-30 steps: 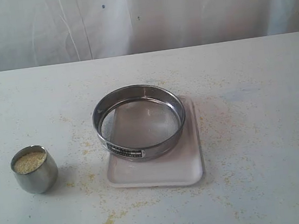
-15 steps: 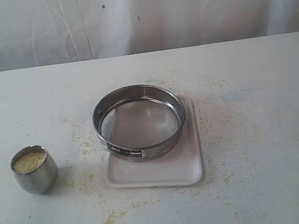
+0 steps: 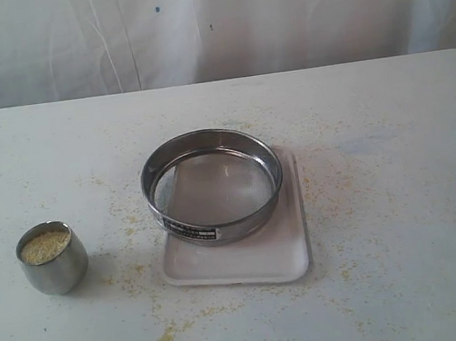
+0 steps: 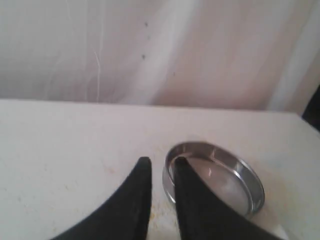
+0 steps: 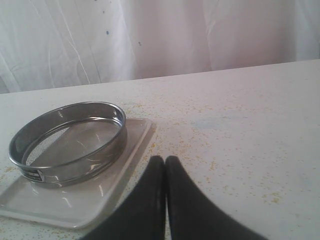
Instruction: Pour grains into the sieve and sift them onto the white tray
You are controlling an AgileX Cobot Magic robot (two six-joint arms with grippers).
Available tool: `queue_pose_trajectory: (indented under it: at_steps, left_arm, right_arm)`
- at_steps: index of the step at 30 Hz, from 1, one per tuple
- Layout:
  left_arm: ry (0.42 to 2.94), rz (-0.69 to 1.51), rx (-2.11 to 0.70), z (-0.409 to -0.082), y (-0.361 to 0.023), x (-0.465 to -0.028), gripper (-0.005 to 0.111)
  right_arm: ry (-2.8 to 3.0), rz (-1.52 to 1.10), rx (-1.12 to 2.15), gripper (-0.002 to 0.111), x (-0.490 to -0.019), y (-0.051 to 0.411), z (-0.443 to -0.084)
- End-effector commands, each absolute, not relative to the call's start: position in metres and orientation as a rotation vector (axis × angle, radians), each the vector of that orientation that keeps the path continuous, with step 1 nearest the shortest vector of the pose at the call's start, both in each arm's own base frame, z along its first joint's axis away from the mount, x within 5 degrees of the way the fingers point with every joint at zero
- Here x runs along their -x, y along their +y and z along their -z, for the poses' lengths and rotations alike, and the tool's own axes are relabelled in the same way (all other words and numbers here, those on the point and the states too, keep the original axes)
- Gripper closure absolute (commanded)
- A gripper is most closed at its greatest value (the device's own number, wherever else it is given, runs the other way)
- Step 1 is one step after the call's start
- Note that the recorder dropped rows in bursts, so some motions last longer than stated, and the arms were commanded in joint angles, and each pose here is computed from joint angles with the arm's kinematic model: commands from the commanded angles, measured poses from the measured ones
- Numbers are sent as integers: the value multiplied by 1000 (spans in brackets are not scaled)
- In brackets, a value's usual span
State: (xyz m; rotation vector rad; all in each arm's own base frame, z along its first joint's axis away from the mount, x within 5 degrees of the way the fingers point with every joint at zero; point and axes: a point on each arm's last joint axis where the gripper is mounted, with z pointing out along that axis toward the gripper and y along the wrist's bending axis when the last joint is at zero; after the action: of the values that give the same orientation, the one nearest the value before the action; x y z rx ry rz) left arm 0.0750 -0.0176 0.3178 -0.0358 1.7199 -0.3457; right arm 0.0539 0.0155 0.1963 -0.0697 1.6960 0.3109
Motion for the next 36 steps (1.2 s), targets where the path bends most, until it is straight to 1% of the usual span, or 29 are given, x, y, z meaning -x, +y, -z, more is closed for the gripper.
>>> queue_pose_trajectory:
  at_steps: [1,3,6,8,11,14,18,19,22,26,29,32,36]
  left_arm:
    - [1874,412,2,-292,-31,-120,52]
    - [1929,393,-12,-278,-35,-134,48]
    - [1978,372,-19,-260,-41,-150,48]
    - [1967,348,-8,-249,-43,-155,48]
    - [1919,288,14,-223,-41,-150,48]
    - [1861,243,-50,-199,-40,-138,48]
    - [1861,226,-92,-176,-37,-126,47]
    - [1883,231,-88,-172,-37,-125,46]
    - [1930,219,-89,-165,-38,-128,36]
    - [1932,187,-80,-160,-38,-134,23]
    - [1992,207,-26,-152,-39,-136,16]
    - [1979,182,-23,-149,-39,-140,13]
    - [1934,127,-43,-147,-39,-147,12]
  right_arm:
    - [1690,-308,73,108,-54,15,-195]
    - [1690,-308,73,108,-54,15,-195]
    - [1690,-308,73,108,-54,15,-195]
    - [1690,-308,73,108,-54,15,-195]
    - [1690,-308,73,108,-54,15,-195]
    - [1690,-308,73,108,-54,15,-195]
    - [1690,-308,73,108,-54,15,-195]
    - [1690,-308,73,108,-54,15,-195]
    - [1690,-308,73,108,-54,15,-195]
    - [1690,-308,73,108,-54,15,-195]
    - [1690,-308,73,108,-54,15,-195]
    - [1690,-308,73,108,-54,15,-195]
    - [1690,-308,73,108,-54,15,-195]
